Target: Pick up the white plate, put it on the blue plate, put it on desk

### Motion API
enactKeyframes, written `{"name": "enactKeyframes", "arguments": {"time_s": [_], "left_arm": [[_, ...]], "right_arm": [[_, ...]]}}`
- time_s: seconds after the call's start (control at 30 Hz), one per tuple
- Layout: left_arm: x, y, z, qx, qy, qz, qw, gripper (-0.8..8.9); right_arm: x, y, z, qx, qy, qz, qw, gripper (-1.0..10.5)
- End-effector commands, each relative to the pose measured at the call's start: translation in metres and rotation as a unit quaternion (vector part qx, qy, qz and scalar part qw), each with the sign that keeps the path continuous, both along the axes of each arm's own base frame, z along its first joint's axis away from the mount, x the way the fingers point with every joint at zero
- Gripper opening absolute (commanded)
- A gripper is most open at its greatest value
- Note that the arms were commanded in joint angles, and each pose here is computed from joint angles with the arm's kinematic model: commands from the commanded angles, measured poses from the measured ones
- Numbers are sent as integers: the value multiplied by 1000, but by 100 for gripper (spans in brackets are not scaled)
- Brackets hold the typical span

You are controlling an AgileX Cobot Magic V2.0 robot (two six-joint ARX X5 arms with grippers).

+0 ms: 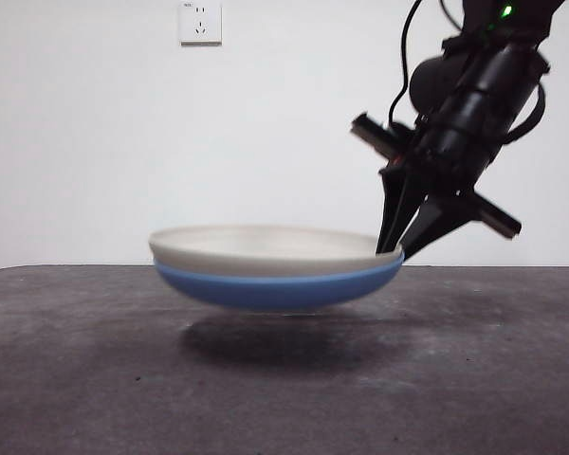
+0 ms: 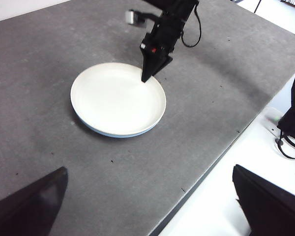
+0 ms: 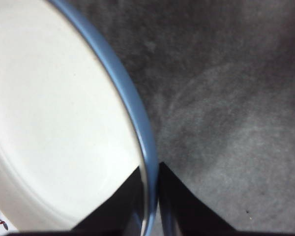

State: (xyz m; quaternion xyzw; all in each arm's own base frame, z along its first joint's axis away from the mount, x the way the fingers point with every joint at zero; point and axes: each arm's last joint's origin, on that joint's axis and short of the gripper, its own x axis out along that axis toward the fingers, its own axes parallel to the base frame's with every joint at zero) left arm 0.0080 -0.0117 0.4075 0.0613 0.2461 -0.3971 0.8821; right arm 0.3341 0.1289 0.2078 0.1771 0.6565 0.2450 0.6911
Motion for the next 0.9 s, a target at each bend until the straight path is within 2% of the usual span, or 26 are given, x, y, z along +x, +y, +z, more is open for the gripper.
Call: {"name": "enactKeyframes", "arguments": {"time_s": [0.03, 0.43, 0.6, 0.67, 0.8, 0.9], "left_arm": [[0, 0, 4, -6, -10, -4, 1000, 657], [0, 0, 4, -6, -10, -4, 1000, 657], [0, 0, 4, -4, -8, -4, 1000, 657], [0, 0, 4, -5, -9, -4, 1000, 657], [0, 0, 4, -5, -9, -4, 1000, 657], [0, 0, 4, -5, -9, -4, 1000, 657]], "right_arm": [[7, 6, -10, 3, 14, -4, 1000, 8], [16, 8, -43, -14, 51, -5, 999, 8], [17, 8, -46, -14, 44, 1, 999, 23], [17, 8, -46, -19, 42, 0, 999, 106], [17, 7, -45, -40, 39, -3, 998, 374], [15, 4, -39, -50, 30, -4, 998, 461]]}}
